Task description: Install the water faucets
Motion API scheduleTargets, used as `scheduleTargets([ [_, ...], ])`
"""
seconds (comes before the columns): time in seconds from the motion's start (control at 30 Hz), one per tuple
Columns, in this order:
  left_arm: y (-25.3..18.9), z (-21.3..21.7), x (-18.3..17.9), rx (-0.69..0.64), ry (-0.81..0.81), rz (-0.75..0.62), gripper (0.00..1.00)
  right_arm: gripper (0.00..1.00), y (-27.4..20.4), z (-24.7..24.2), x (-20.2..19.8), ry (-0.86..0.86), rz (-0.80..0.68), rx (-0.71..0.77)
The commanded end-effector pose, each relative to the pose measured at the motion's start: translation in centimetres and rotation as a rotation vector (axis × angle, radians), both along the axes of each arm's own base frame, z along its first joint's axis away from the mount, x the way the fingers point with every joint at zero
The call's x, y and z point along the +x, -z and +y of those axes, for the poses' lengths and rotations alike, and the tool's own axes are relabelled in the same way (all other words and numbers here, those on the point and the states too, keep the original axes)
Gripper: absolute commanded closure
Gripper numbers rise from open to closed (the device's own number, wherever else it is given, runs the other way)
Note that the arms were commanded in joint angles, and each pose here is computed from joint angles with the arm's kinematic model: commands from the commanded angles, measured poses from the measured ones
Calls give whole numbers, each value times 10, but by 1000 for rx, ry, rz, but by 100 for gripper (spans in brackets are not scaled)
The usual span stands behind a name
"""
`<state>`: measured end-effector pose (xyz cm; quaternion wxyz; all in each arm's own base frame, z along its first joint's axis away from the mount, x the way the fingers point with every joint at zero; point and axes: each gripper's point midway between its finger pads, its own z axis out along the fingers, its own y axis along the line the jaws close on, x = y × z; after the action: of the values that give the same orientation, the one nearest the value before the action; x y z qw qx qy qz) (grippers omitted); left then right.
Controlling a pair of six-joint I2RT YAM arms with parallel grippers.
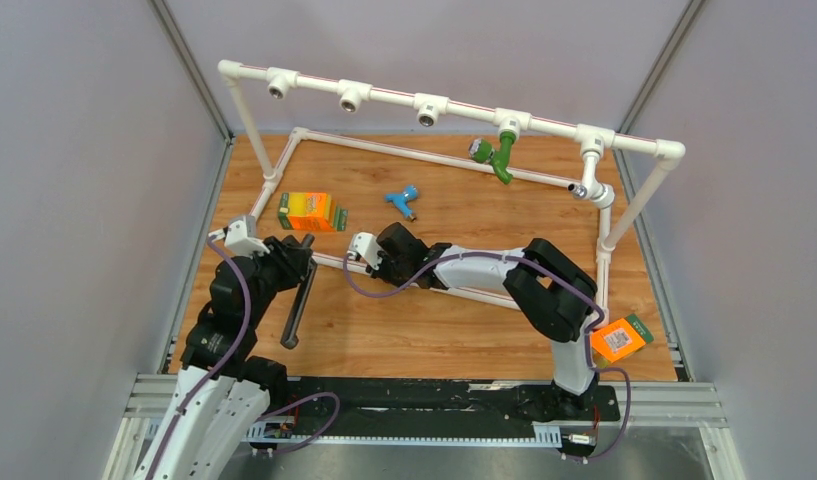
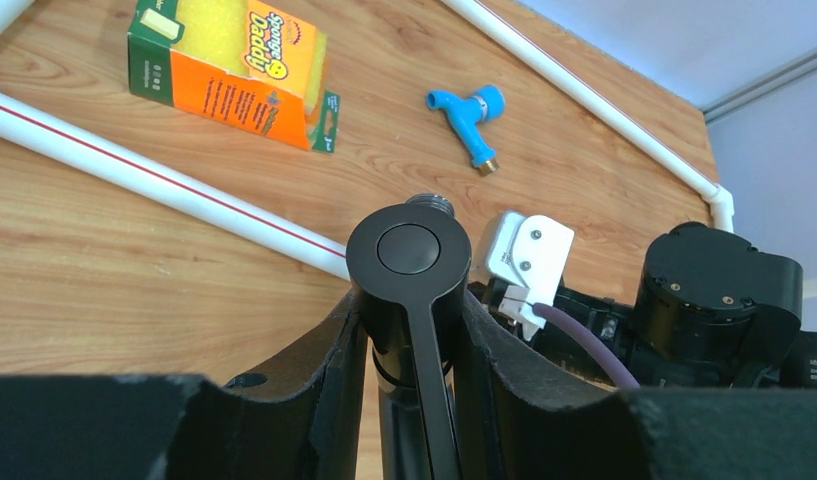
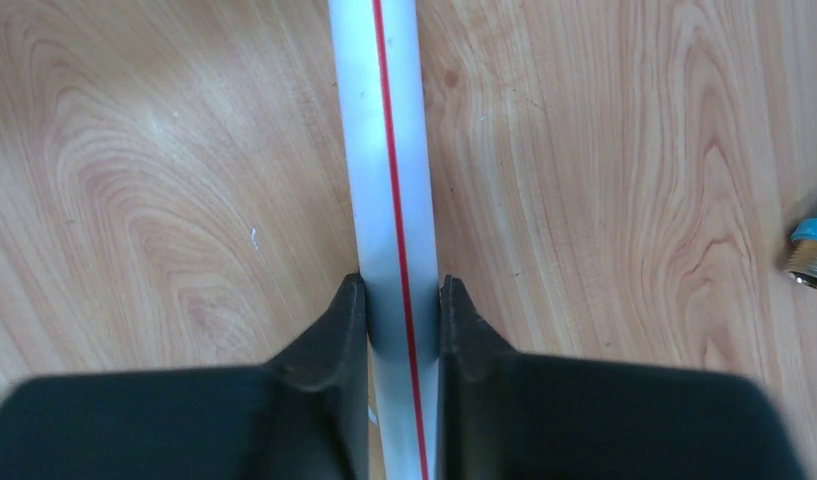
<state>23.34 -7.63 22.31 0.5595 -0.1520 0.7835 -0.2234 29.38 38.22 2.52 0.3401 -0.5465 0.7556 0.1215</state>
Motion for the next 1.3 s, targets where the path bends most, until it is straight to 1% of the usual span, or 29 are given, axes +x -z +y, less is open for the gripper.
scheduleTargets([
  [0.0, -48, 4, 3, -12, -15, -139, 100, 100, 14, -47, 2, 39, -6, -143],
  [0.27, -58, 9, -2, -12, -30, -158, 100, 100, 11, -88, -7, 81, 22, -180],
  [0.43, -63, 8, -4, -23, -30, -160, 100, 100, 3, -101, -20, 51, 25, -187],
  [0.53, -66, 10, -5, -23, -35, -164, 100, 100, -2, -101, -29, 49, 55, -180],
  [0.73, -73, 15, -10, -21, -54, -175, 100, 100, -2, -95, -52, 99, 103, -160],
  [0.97, -75, 17, -13, -36, -68, -180, 100, 100, 1, -71, -96, 35, 130, -148],
  [1.1, -77, 20, -16, -38, -78, -193, 100, 100, 4, -66, -110, 19, 141, -152],
  [1.17, -79, 21, -16, -45, -82, -204, 100, 97, 2, -63, -114, 16, 145, -142],
  [1.27, -79, 21, -16, -51, -86, -209, 100, 76, -14, -56, -112, 20, 131, -97],
])
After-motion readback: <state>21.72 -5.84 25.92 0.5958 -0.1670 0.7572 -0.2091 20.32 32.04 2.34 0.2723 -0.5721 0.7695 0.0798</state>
